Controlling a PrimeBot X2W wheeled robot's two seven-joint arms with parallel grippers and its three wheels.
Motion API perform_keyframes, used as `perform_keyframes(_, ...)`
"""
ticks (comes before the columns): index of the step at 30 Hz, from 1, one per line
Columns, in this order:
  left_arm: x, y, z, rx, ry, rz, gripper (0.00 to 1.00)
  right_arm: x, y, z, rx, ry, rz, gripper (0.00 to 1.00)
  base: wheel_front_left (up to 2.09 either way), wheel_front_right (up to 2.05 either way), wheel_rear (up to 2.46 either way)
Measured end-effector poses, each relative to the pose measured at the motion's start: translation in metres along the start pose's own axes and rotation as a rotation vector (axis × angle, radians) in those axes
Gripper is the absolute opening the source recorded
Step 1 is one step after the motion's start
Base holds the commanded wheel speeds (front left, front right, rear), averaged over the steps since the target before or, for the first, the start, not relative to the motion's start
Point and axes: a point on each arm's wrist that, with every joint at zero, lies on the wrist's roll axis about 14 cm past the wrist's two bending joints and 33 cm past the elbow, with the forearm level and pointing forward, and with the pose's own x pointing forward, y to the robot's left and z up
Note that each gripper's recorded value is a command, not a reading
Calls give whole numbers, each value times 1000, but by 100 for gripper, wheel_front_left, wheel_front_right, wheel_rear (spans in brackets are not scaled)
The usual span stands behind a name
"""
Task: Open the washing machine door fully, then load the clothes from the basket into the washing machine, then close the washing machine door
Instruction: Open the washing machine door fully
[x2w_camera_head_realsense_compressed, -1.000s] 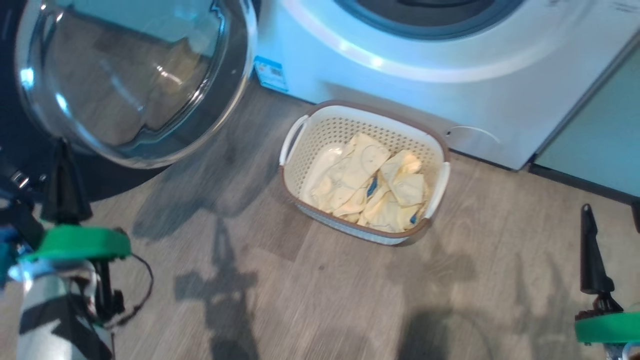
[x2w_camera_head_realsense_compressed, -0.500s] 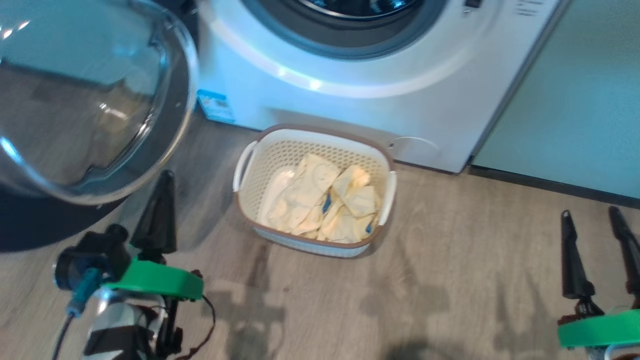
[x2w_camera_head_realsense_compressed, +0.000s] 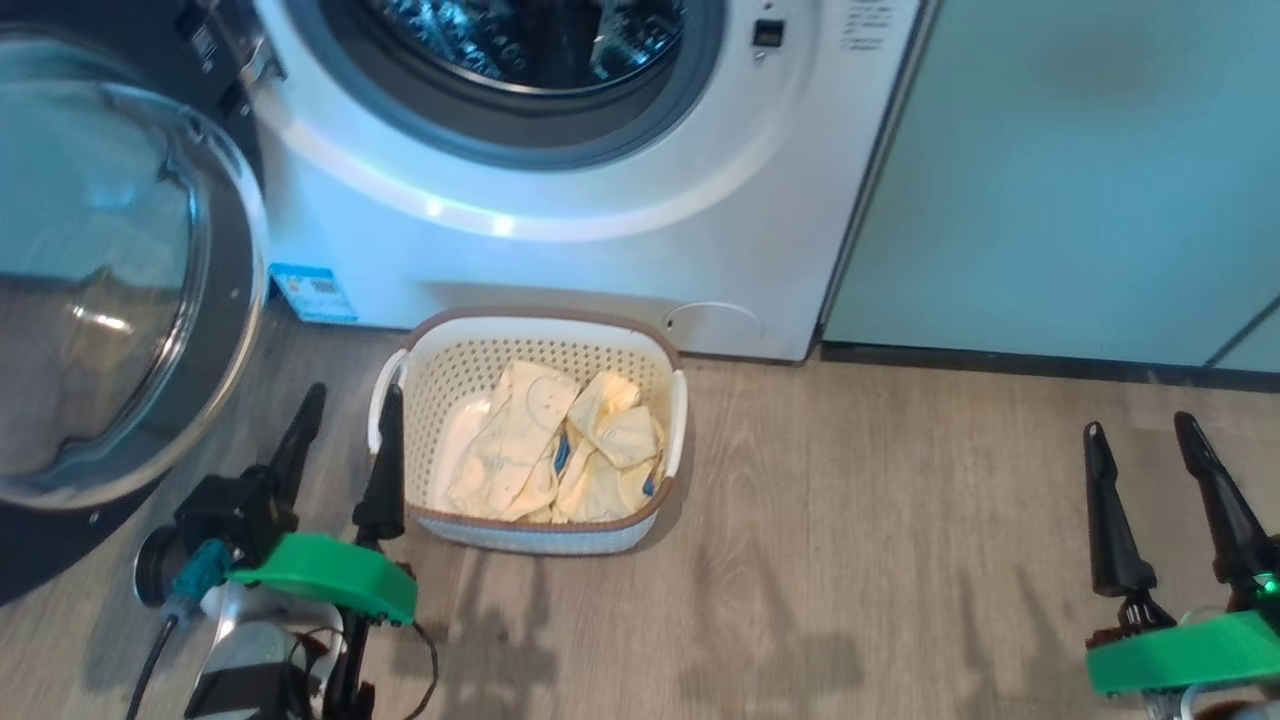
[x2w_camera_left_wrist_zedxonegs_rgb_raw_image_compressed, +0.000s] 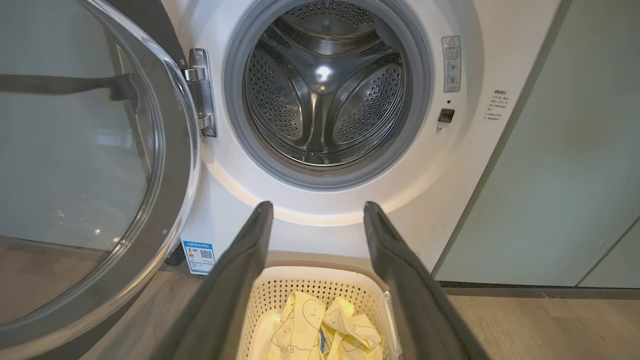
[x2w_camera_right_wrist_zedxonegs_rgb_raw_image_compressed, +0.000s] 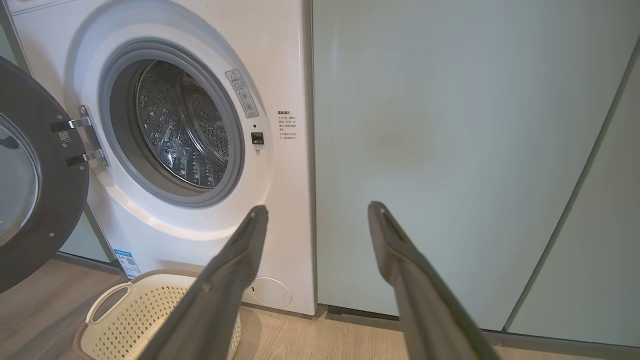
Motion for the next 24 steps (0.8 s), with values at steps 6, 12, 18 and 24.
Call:
perform_keyframes(6, 0, -4, -2, -4, 18, 1, 100, -10, -8, 6, 8, -12, -30, 100, 0, 0, 0)
perform_keyframes(12, -6, 4, -15, 4, 65, 29, 100, -16, -9, 1, 11, 5, -35, 100, 0, 0, 0)
perform_keyframes(18, -6, 5, -15, 2, 65, 38, 100, -17, -10, 2, 11, 4, -38, 100, 0, 0, 0)
perform_keyframes(24, -6, 4, -14, 0, 65, 40, 100, -17, -9, 2, 12, 2, -37, 100, 0, 0, 0)
